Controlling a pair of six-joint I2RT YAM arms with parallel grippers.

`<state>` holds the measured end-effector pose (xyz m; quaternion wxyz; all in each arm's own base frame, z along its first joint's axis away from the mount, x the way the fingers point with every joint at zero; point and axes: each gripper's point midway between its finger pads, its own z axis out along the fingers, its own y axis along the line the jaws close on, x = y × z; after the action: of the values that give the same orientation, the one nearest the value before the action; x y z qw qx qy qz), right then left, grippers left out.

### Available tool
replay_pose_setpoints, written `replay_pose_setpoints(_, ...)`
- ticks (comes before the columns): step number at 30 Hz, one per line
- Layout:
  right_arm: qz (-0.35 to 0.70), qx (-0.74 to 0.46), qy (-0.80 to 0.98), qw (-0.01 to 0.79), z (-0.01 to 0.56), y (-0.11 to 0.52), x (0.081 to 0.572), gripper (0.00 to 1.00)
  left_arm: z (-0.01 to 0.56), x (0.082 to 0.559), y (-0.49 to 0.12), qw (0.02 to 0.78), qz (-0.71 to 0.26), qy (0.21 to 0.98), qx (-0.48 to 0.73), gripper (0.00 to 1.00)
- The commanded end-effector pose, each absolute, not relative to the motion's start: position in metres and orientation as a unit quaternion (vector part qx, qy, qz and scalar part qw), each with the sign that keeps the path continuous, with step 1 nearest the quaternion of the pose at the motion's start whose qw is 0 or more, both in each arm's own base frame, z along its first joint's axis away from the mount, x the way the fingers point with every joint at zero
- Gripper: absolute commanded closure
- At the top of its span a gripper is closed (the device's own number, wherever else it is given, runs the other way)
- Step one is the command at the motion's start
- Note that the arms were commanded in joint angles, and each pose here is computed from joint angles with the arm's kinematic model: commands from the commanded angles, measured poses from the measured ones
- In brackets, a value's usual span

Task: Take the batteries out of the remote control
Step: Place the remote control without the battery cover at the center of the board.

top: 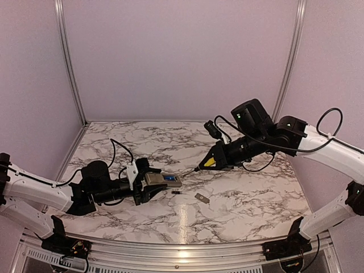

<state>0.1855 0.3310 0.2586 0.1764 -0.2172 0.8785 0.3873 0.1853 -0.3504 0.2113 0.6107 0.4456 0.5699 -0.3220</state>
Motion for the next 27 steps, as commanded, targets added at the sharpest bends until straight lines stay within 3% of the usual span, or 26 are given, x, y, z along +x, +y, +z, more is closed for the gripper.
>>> replay_pose_setpoints(1, 0.340, -0.180, 0.904, 0.186, 0.238, 0.323, 0.198, 1.00, 0.197, 0.176, -0.360, 0.597, -0.361, 0.557, 0.450, 1.00)
replay_pose_setpoints(14, 0.323, -0.163, 0.916, 0.176, 0.214, 0.317, 0.198, 1.00, 0.113, 0.173, -0.381, 0.512, -0.379, 0.604, 0.479, 0.98)
replay_pose_setpoints(19, 0.320, -0.161, 0.917, 0.173, 0.207, 0.314, 0.197, 1.00, 0.081, 0.163, -0.369, 0.472, -0.372, 0.631, 0.490, 0.77)
replay_pose_setpoints(21, 0.318, -0.162, 0.918, 0.171, 0.204, 0.314, 0.196, 1.00, 0.075, 0.160, -0.363, 0.461, -0.370, 0.640, 0.490, 0.58)
replay_pose_setpoints(23, 0.315, -0.164, 0.919, 0.169, 0.202, 0.313, 0.196, 1.00, 0.071, 0.157, -0.356, 0.455, -0.364, 0.649, 0.489, 0.45)
replay_pose_setpoints(27, 0.310, -0.169, 0.921, 0.167, 0.196, 0.312, 0.195, 1.00, 0.057, 0.149, -0.345, 0.427, -0.348, 0.662, 0.508, 0.34)
